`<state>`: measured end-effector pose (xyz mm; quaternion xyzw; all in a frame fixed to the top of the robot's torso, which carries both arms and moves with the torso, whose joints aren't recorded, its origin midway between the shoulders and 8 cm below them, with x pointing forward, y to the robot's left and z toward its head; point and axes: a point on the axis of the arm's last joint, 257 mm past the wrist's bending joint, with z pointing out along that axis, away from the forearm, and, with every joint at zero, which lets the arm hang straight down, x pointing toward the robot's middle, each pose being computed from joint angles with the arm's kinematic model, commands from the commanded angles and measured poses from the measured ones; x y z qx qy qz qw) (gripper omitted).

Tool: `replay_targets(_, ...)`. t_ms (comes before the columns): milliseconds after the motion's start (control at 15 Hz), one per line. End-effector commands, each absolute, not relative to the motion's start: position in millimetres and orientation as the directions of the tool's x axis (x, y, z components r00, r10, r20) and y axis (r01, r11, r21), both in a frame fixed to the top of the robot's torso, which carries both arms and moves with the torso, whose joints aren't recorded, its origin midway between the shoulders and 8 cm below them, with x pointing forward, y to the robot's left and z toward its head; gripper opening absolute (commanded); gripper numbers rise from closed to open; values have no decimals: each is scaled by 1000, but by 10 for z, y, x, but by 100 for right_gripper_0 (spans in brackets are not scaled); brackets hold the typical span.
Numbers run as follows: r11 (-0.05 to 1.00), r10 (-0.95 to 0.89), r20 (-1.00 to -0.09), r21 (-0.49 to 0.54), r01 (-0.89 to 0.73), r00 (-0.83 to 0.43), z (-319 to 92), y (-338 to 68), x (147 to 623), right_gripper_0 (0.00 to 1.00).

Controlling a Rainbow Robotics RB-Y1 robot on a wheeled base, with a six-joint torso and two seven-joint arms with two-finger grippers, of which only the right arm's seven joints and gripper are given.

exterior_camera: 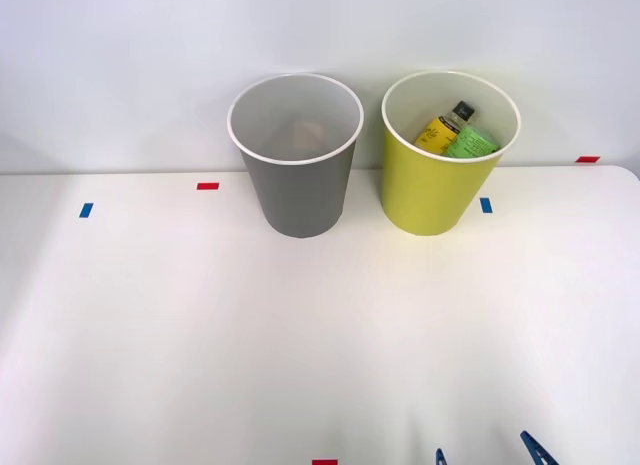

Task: Put cans in the gray bin, plastic bottles in the light green bin

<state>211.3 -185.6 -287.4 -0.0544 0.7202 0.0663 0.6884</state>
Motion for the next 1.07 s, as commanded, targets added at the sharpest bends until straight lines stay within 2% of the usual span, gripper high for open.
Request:
replay_targets(67, 985, 13, -999, 21, -170, -46, -2874, -1856, 2113, 100)
replay_targets(1067, 985, 13, -999, 21, -170, -46, -2874, -1856, 2113, 100)
